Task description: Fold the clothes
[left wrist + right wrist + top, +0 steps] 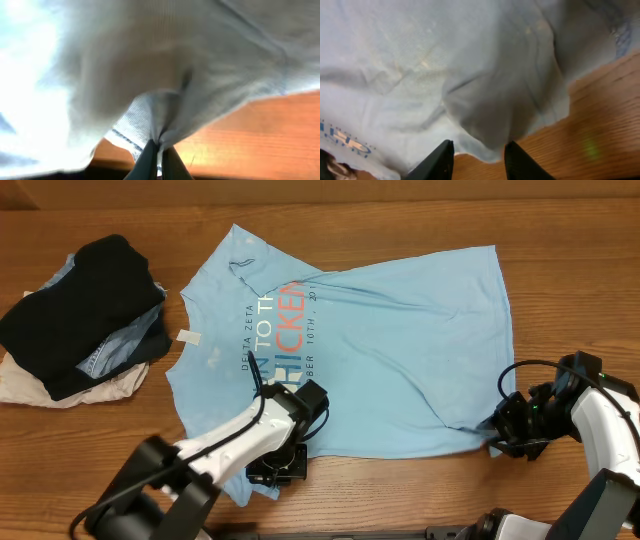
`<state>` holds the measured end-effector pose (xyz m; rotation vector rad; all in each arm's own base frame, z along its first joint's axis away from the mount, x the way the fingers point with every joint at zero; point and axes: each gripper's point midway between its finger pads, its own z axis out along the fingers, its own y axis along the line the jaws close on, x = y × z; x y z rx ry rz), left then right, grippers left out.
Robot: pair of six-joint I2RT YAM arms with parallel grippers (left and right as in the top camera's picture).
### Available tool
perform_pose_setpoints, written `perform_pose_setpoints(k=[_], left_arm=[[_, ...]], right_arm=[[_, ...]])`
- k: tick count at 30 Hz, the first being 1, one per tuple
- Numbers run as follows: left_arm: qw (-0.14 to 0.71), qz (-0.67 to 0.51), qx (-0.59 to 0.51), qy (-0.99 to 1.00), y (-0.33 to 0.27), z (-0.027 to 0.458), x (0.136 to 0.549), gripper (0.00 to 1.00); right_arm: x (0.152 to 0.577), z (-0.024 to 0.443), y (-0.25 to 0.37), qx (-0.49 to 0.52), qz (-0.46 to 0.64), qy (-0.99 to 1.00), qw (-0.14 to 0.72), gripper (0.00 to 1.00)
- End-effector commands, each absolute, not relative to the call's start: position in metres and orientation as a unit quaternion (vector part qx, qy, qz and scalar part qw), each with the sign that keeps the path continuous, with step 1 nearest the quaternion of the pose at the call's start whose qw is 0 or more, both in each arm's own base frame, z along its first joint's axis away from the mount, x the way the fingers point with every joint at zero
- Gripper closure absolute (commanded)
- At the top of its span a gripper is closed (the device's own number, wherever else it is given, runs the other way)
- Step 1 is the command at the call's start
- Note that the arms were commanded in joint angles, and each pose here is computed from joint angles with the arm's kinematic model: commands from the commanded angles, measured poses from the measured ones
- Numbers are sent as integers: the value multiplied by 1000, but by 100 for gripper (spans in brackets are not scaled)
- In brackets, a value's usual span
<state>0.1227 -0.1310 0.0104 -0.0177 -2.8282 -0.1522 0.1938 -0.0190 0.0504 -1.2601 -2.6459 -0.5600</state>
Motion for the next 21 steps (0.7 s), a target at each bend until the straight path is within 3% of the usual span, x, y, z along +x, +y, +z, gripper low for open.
perform_pose_setpoints(k=[1,6,9,21], left_arm=[[81,-25,-20,-996,-140,50,148,96],[30,7,-5,-1000,-138,81,161,96],[28,4,-1,-1000,-133,85,160,96],[15,-20,66,-998,-97,98,165,96]], right_arm=[[197,54,-25,-448,-172,-875,70,59],[181,42,-18,-474,-168,-858,101,58],[169,29,-15,-490,-157,-850,114,39],[148,6,-13,-509,-132,-841,130,42]])
